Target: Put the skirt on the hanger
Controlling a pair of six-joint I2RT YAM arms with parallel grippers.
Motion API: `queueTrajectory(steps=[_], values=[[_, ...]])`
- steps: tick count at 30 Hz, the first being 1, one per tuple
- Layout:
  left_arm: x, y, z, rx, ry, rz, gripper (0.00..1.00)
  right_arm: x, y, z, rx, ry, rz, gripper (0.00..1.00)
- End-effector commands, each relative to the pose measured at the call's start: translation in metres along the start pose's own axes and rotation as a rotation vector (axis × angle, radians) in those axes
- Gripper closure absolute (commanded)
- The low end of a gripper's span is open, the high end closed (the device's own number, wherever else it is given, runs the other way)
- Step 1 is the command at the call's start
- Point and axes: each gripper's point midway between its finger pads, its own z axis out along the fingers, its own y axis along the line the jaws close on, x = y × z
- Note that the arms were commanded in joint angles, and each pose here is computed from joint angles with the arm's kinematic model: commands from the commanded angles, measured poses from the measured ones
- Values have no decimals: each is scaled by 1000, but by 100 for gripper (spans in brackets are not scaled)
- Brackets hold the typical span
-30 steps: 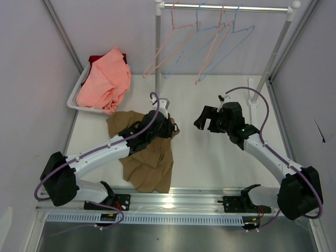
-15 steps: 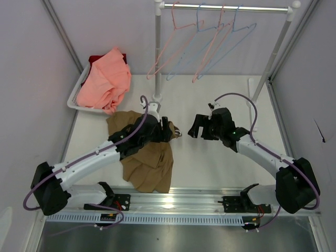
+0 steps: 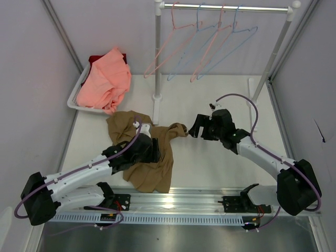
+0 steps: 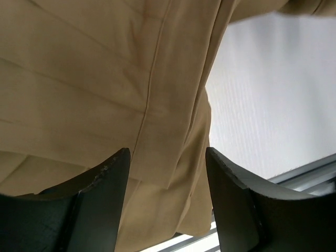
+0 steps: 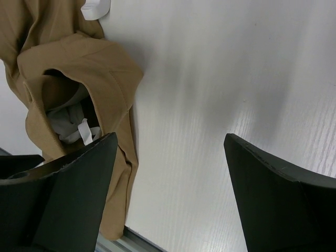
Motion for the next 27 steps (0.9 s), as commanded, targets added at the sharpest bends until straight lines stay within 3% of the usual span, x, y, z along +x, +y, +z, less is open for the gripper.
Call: queueTrajectory(steps=[1,9,15,18,22,27], values=[[21,-3,3,0,53,-34,36,1,4,0,-22,-19,27,12],[39,-4,8,-25,89,-9,36,-5,3,-10,-4,-61,26,11],[52,15,22,-150,113,29,44,0,3,-6,-9,-42,33,11],[49,23,25,-193,87,23,53,-1,3,-7,-9,-48,31,11],[33,19,19,-201,39,-4,78,-2,3,-10,-6,-46,19,11],[22,21,10,-223,13,8,100,1,1,-12,-5,-47,17,11]])
